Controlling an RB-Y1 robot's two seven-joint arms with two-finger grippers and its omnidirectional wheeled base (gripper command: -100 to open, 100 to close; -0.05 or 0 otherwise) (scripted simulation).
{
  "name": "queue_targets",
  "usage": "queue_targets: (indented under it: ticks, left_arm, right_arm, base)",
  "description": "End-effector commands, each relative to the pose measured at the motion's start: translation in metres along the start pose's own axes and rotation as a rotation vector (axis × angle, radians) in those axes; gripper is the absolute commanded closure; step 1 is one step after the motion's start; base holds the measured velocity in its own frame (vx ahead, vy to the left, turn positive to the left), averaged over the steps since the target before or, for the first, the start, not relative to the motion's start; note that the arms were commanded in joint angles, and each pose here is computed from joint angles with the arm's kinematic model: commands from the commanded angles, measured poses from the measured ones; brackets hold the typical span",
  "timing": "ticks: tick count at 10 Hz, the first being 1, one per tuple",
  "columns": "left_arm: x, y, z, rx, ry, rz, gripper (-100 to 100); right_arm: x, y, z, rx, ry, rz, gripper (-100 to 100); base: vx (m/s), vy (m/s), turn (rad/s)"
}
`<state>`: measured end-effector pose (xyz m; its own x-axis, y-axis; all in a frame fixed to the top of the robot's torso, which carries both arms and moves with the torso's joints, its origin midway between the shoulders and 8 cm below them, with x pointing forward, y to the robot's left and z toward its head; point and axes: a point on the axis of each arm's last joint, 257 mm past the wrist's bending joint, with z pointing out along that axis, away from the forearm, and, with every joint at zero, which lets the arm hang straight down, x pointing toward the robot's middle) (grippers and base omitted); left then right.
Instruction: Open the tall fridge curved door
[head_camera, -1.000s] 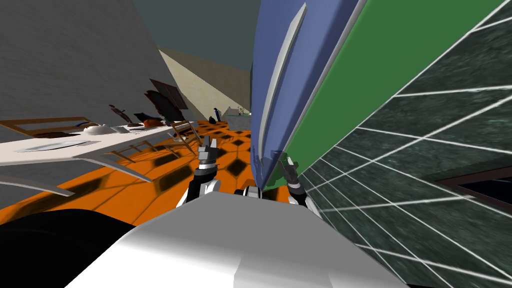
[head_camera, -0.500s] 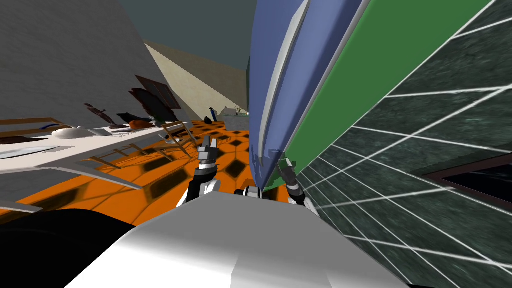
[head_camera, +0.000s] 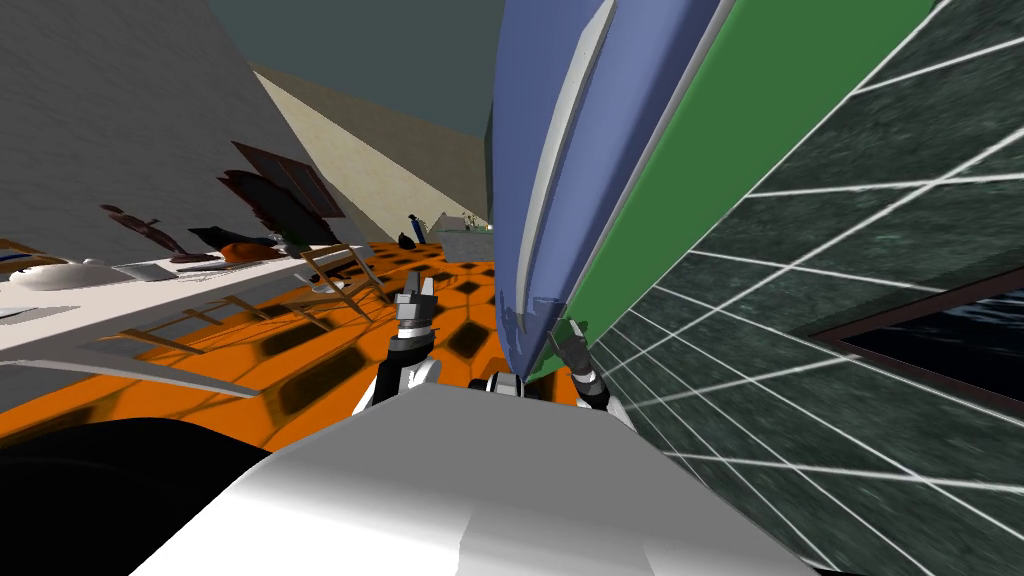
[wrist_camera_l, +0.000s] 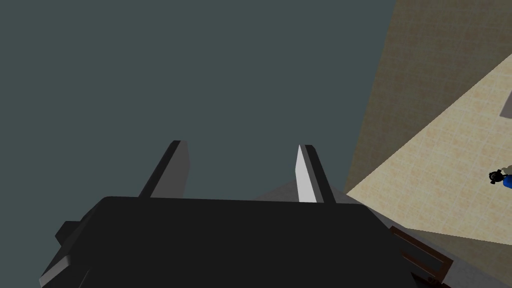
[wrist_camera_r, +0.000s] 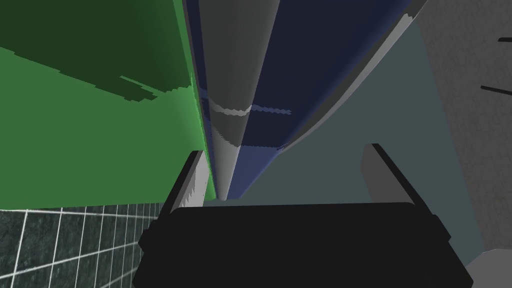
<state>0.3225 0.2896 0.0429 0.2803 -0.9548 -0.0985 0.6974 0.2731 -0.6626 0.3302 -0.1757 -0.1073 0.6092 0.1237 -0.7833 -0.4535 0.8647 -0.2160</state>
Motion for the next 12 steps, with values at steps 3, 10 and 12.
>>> queue_targets:
  ticks: [3,10,12]
  left_arm:
    - [0.000,0.000,0.000,0.000,0.000,0.000,0]
    - [0.000,0.000,0.000,0.000,0.000,0.000,0]
    - [0.000,0.000,0.000,0.000,0.000,0.000,0]
  right_arm:
    - [0.000,0.000,0.000,-0.001,0.001,-0.007,-100]
    - [0.009,-0.001,0.002,0.006,0.012,-0.088,-100]
    - [0.015,-0.001,0.003,0.011,0.020,-0.136,-100]
  base:
    - [0.000,-0.004,0.005]
    - [0.000,0.017,-0.016]
    - [-0.003,0.037,-0.028]
